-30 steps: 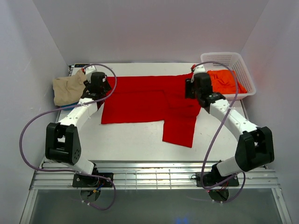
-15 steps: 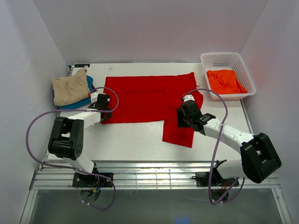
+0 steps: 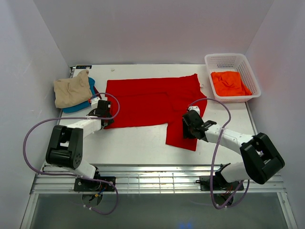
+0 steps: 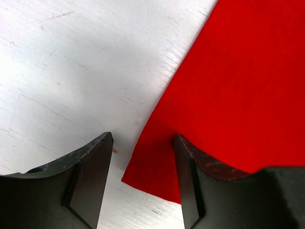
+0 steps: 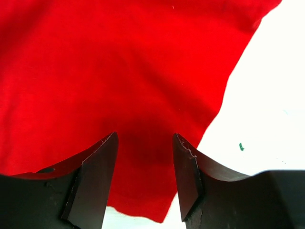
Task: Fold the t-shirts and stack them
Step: Grap the side of the flattened tshirt closest away from the robot with both arms
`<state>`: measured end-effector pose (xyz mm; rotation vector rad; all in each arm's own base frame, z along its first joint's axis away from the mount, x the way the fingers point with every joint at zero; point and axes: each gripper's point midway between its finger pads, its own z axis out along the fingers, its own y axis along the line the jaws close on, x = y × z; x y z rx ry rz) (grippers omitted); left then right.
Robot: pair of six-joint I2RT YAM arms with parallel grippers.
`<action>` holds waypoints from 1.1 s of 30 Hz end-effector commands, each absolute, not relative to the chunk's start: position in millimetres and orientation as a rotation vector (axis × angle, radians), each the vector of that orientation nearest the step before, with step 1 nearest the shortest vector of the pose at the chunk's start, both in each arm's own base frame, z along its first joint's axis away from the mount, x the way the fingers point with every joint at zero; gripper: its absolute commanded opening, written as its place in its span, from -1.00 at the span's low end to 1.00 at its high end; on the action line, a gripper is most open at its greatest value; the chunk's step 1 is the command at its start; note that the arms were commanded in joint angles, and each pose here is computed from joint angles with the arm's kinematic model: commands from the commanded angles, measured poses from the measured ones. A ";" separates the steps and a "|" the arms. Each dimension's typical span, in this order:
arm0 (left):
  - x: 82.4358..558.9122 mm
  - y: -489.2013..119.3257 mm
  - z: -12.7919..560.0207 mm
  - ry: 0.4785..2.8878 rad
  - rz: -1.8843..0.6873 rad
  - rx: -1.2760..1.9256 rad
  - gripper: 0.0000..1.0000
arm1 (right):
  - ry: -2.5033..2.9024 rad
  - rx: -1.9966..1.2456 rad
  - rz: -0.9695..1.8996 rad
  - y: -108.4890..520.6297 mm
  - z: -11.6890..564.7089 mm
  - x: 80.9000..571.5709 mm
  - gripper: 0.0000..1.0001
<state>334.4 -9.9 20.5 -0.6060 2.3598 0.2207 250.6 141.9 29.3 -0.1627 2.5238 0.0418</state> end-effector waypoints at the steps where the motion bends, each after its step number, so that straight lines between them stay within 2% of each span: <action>1: 322.3 -13.0 17.8 2.388 0.211 -0.602 0.29 | 2.549 -0.104 -0.025 134.8 18.7 248.3 0.11; 10: 322.7 -27.3 46.4 2.308 0.129 -0.575 0.28 | 2.602 -0.071 -0.083 127.5 6.4 239.7 0.12; 16: 323.3 -34.9 62.4 2.260 0.080 -0.566 0.29 | 2.568 -0.058 -0.056 127.0 17.7 230.9 0.12; 24: 317.8 -31.6 41.3 2.327 0.143 -0.563 0.29 | 2.556 -0.047 -0.039 123.9 28.6 217.8 0.13; 33: 310.6 -27.6 25.1 2.377 0.195 -0.564 0.29 | 2.602 -0.055 -0.036 127.5 14.4 201.3 0.12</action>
